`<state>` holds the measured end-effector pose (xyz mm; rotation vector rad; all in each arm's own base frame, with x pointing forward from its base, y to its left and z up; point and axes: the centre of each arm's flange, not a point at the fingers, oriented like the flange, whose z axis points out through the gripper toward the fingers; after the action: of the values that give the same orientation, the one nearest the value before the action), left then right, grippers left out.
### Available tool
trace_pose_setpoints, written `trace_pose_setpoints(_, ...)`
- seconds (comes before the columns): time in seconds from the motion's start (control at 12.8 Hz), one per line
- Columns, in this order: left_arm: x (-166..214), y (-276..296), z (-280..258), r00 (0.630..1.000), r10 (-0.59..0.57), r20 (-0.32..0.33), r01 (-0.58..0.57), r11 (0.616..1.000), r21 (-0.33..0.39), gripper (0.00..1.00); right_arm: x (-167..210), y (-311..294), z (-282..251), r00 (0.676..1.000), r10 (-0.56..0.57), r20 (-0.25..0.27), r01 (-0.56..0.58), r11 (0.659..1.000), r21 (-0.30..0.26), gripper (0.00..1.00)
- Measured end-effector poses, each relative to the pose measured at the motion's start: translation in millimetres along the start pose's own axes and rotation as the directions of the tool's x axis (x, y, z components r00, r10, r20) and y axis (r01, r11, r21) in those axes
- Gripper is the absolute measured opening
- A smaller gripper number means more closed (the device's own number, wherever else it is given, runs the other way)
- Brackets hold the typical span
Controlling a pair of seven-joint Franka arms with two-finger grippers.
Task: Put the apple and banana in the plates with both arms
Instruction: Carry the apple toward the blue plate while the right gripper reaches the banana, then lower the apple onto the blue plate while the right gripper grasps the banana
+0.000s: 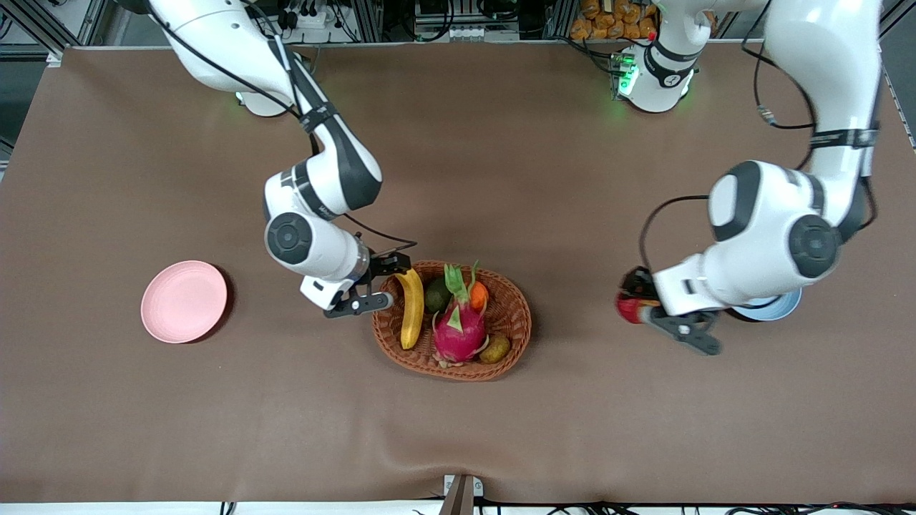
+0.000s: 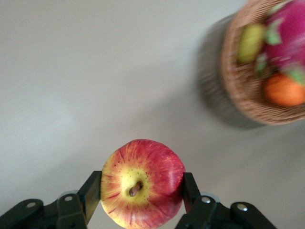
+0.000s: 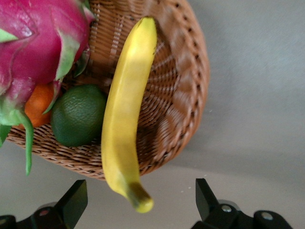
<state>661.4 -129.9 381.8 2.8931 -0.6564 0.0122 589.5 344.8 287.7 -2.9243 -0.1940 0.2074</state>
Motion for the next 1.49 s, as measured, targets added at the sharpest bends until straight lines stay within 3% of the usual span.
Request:
trace_pose_setpoints(0.31,-67,-84,0,0.995,-0.084,-0.044,0.089,0.986,0.141,0.73,-2,-15,20,0.999,0.047,-0.011,-0.047,0.999,-0.005,1.00)
trace_pose_setpoints(0.63,-156,-127,17,0.984,-0.167,-0.053,0.175,0.964,0.200,0.73,3,-11,32,0.997,0.074,-0.036,-0.074,0.997,-0.003,1.00)
trace_pose_setpoints(0.78,-184,-142,28,0.980,-0.174,-0.098,0.193,0.951,0.242,0.73,3,-12,35,0.997,0.074,-0.036,-0.074,0.997,-0.003,0.78)
trace_pose_setpoints(0.86,-200,-155,37,0.978,-0.170,-0.117,0.196,0.943,0.270,0.73,3,-13,35,0.997,0.073,-0.035,-0.074,0.997,-0.004,0.73)
trace_pose_setpoints(1.1,-249,-191,68,0.971,-0.187,-0.146,0.223,0.930,0.293,0.73,1,-17,37,0.997,0.068,-0.034,-0.068,0.998,-0.005,0.70)
trace_pose_setpoints(1.18,-254,-194,78,0.969,-0.188,-0.162,0.228,0.929,0.291,0.73,0,-18,38,0.997,0.066,-0.033,-0.066,0.998,-0.005,0.61)
trace_pose_setpoints(1.49,-260,-203,107,0.963,-0.187,-0.195,0.237,0.931,0.277,0.73,-3,-25,40,0.998,0.056,-0.031,-0.056,0.998,-0.007,0.57)
